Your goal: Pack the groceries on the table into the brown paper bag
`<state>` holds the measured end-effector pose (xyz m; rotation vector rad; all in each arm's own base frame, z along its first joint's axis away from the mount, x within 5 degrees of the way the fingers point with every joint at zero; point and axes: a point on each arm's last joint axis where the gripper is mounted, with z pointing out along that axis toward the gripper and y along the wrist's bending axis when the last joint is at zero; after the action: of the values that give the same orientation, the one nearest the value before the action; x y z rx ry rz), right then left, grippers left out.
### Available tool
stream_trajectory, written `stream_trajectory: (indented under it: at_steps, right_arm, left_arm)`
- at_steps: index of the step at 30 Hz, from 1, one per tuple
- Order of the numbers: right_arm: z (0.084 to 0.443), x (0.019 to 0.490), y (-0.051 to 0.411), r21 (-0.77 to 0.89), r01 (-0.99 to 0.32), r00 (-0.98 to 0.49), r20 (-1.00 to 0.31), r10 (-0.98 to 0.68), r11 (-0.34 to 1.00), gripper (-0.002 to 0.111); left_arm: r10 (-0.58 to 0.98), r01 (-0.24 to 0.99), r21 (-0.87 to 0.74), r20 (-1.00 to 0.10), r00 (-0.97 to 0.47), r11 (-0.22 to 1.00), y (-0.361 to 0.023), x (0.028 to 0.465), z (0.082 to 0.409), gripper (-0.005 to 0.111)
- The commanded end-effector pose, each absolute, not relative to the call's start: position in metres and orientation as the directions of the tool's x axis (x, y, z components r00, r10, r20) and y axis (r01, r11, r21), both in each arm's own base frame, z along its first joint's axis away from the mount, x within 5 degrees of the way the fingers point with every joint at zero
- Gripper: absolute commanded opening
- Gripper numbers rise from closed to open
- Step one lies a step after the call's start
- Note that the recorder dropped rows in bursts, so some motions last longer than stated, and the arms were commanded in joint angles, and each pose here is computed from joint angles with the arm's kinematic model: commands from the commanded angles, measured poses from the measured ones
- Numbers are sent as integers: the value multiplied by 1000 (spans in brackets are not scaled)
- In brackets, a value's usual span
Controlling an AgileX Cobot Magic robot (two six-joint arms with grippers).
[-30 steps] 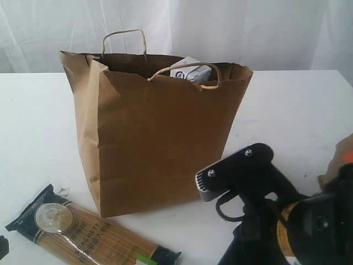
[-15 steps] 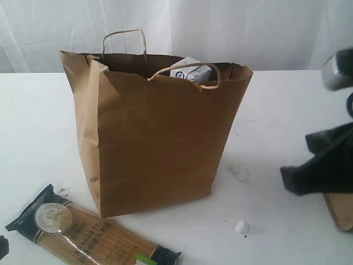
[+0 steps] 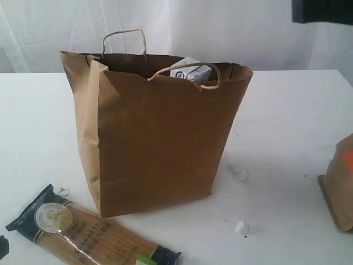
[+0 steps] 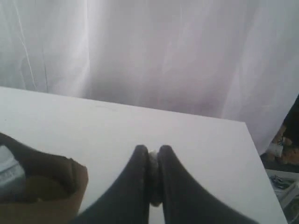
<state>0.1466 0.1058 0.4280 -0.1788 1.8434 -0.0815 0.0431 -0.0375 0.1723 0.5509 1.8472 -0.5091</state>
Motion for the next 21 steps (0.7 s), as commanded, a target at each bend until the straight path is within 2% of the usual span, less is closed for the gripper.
stream_trajectory:
  at_steps: [1,8,11,21]
  right_arm:
    - [431,166,131,-153,-135,-256,-949,-184,979,0]
    - [412,195,177,-149,-258,-285,-932,-223,954,0]
    - [407,206,195,-148,-303,-278,-931,-236,941,0]
    - [388,231,238,-213,-374,-294,-896,-333,903,0]
  left_arm:
    - [121,595,-88,-945,-303,799,-37,43,171,0]
    - [128,595,-80,-946,-299,800,-37,43,171,0]
    - [169,596,-27,-947,-272,802,-36,44,171,0]
    - [191,596,0,-947,-257,803,-35,44,171,0]
